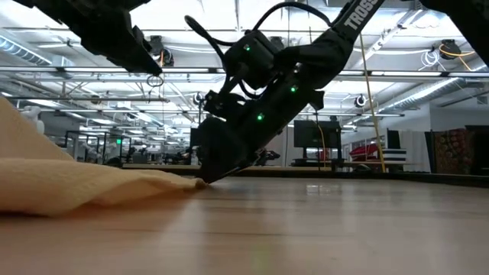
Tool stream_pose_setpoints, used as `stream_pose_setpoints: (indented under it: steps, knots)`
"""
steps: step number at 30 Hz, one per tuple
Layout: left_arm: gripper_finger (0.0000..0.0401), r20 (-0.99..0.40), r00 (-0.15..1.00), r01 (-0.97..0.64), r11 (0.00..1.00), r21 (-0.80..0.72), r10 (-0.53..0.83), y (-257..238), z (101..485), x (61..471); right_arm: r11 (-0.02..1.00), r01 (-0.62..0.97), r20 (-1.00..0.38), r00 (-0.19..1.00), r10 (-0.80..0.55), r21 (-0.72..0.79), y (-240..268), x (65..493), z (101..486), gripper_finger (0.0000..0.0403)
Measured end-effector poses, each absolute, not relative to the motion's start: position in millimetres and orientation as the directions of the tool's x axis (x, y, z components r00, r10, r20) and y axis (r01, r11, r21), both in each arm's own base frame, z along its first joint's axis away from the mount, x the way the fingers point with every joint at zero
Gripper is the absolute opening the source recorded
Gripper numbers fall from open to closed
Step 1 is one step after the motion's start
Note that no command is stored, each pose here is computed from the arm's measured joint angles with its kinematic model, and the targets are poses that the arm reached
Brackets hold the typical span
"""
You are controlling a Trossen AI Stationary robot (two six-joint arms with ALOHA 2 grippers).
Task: Roll towel
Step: Roll the yellow towel
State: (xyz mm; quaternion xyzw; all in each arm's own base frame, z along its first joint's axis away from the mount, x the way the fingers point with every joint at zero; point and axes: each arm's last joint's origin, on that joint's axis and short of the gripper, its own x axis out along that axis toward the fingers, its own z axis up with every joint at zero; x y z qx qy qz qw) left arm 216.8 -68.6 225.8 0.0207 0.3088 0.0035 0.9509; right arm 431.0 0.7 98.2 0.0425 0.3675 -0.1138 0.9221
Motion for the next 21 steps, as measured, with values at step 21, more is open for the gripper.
stream_pose_setpoints:
  steps: [21]
  knots:
    - [0.0048, -0.639, 0.744, -0.231, 0.973, 0.026, 0.193, -44, 200, 241, 0.982, 0.103, -0.701, 0.688, -0.185, -0.158, 24, 409, 161, 0.0002]
